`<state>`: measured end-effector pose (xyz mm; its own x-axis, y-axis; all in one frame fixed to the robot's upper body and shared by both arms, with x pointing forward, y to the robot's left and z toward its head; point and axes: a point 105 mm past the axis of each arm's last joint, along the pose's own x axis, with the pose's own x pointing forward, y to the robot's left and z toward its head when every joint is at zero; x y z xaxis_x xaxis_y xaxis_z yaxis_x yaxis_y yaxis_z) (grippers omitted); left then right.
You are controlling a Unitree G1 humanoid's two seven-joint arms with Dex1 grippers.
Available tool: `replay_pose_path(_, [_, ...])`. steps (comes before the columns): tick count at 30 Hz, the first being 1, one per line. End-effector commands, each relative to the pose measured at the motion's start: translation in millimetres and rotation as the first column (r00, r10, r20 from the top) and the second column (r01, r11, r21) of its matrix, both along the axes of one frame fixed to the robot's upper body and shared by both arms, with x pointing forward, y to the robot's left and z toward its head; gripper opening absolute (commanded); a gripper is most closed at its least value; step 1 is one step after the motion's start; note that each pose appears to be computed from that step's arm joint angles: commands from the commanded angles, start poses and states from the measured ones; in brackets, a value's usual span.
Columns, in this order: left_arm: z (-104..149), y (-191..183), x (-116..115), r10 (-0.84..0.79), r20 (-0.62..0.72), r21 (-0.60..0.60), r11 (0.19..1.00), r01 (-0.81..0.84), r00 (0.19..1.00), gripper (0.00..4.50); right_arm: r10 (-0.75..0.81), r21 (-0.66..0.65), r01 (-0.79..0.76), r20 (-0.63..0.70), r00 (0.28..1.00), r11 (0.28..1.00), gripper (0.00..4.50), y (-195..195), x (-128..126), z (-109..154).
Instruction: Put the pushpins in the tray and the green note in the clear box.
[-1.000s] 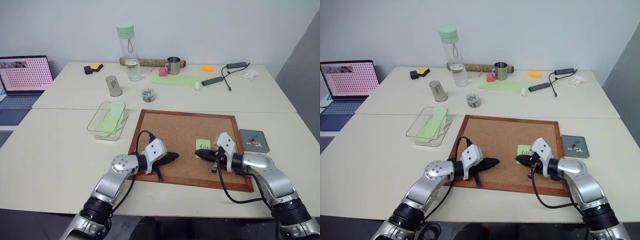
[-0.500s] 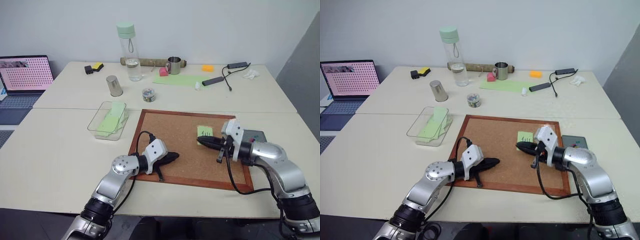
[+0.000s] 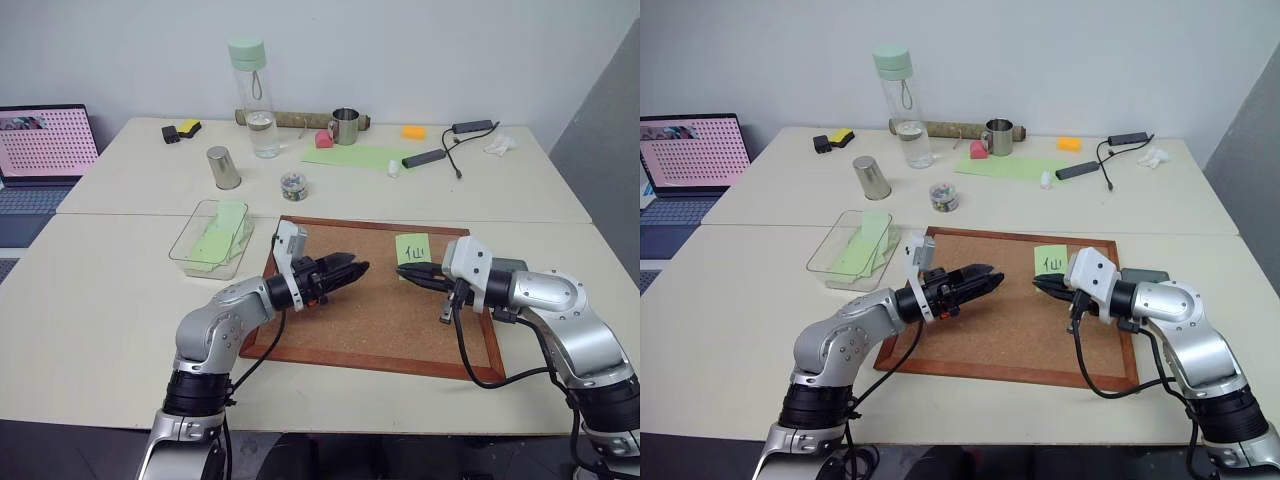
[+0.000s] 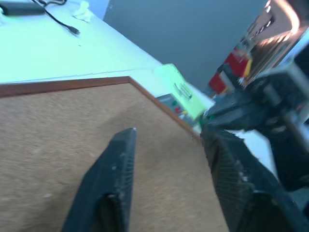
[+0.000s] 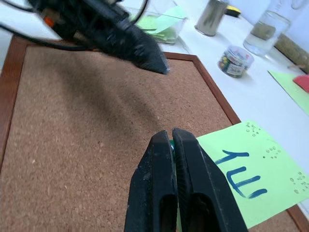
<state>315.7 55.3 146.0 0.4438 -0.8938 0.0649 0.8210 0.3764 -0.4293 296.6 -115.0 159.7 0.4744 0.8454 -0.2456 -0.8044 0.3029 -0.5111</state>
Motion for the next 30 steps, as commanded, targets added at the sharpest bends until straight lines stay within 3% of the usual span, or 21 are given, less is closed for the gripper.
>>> replay_pose_path(1, [15, -11, 4, -0.008, -0.023, -0.066, 0.998, 0.006, 1.0, 3.48, 0.084, -0.047, -0.079, 0.117, 0.99, 0.996, 0.0, 10, -7, 18])
replay_pose_path(3, [15, -20, 3, -0.035, -0.048, -0.083, 0.996, 0.031, 0.998, 3.83, 0.112, -0.069, -0.103, 0.137, 0.984, 0.992, 0.0, 13, -9, 20])
replay_pose_path(13, [15, -41, 7, -0.074, -0.089, -0.12, 0.991, 0.063, 0.993, 3.83, 0.188, -0.121, -0.168, 0.18, 0.965, 0.978, 0.0, 27, -15, 23])
replay_pose_path(30, [16, -43, 5, -0.092, -0.074, -0.145, 0.986, 0.081, 0.993, 0.77, 0.209, -0.138, -0.183, 0.208, 0.956, 0.973, 0.0, 33, -14, 24])
